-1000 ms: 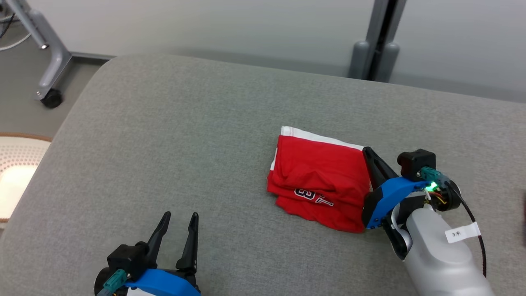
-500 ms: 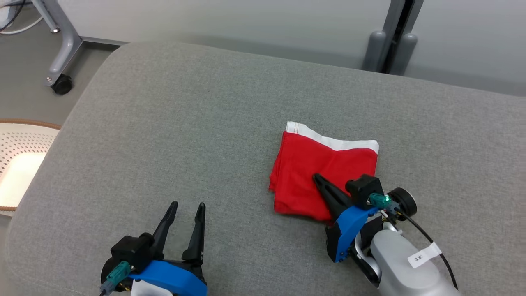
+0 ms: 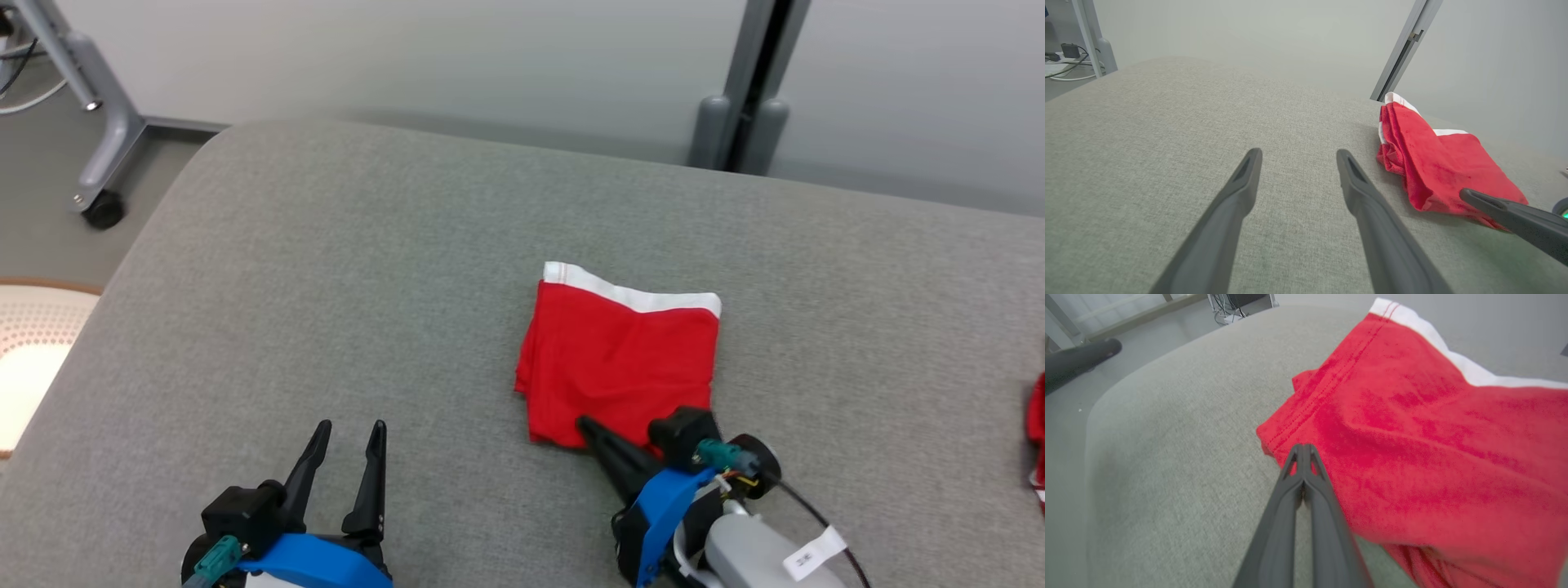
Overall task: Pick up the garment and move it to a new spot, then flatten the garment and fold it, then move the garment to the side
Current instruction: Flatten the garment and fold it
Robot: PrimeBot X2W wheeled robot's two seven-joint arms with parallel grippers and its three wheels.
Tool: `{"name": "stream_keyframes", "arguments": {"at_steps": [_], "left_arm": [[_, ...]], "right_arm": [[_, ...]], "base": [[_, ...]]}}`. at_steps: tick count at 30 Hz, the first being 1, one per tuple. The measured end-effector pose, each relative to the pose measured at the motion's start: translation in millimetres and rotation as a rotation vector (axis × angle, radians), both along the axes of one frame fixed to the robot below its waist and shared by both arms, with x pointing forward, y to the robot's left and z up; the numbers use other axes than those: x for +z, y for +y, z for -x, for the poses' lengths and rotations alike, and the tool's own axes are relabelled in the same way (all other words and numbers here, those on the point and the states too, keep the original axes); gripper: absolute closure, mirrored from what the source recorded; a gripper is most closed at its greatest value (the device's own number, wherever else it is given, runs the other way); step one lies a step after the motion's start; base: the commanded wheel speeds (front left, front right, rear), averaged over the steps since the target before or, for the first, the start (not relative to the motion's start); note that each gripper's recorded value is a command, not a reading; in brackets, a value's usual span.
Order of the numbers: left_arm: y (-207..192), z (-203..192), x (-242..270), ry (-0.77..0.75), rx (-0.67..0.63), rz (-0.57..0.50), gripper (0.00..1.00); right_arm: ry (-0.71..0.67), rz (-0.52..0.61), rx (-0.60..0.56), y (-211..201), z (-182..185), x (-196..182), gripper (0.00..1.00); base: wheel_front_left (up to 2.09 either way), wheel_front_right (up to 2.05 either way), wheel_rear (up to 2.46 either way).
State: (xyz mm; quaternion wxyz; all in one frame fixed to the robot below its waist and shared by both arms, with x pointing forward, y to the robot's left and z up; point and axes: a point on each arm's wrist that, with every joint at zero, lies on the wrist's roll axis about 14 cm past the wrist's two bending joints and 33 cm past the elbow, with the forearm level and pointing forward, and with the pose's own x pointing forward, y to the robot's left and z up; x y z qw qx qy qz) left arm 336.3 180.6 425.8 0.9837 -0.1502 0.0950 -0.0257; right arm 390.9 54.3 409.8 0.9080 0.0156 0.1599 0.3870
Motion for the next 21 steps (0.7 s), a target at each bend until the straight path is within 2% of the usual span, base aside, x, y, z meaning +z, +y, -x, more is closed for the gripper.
{"name": "stream_keyframes", "arguments": {"at_steps": [1,2,3,4,7,11,17,21], "left_arm": [[-1,-1,1,-0.005,-0.002,-0.002,0.00],[-2,-2,2,-0.010,-0.005,-0.003,0.00],[-3,-2,3,-0.012,-0.008,-0.004,0.00],[-4,-2,3,-0.014,-0.013,-0.005,0.00],[-8,-7,7,-0.030,-0.022,-0.007,0.00],[-18,-11,9,-0.041,-0.050,-0.014,0.00],[-29,-12,8,-0.041,-0.093,-0.036,0.00],[-34,-9,4,-0.033,-0.113,-0.054,0.00]], "right_arm": [[-0.005,-0.021,-0.033,-5,-5,5,1.00],[-0.012,-0.043,-0.071,-13,-11,12,0.84],[-0.022,-0.062,-0.107,-20,-17,18,0.53],[-0.037,-0.089,-0.153,-29,-23,27,0.00],[-0.088,-0.145,-0.296,-67,-36,47,0.00],[-0.091,-0.134,-0.468,-124,-23,38,0.00],[-0.085,-0.113,-0.663,-189,4,27,0.00],[-0.056,-0.104,-0.740,-214,26,15,0.00]], "base": [[0.00,0.00,0.00],[0.00,0.00,0.00],[0.00,0.00,0.00],[0.00,0.00,0.00],[0.00,0.00,0.00],[0.00,0.00,0.00],[0.00,0.00,0.00],[0.00,0.00,0.00]]}}
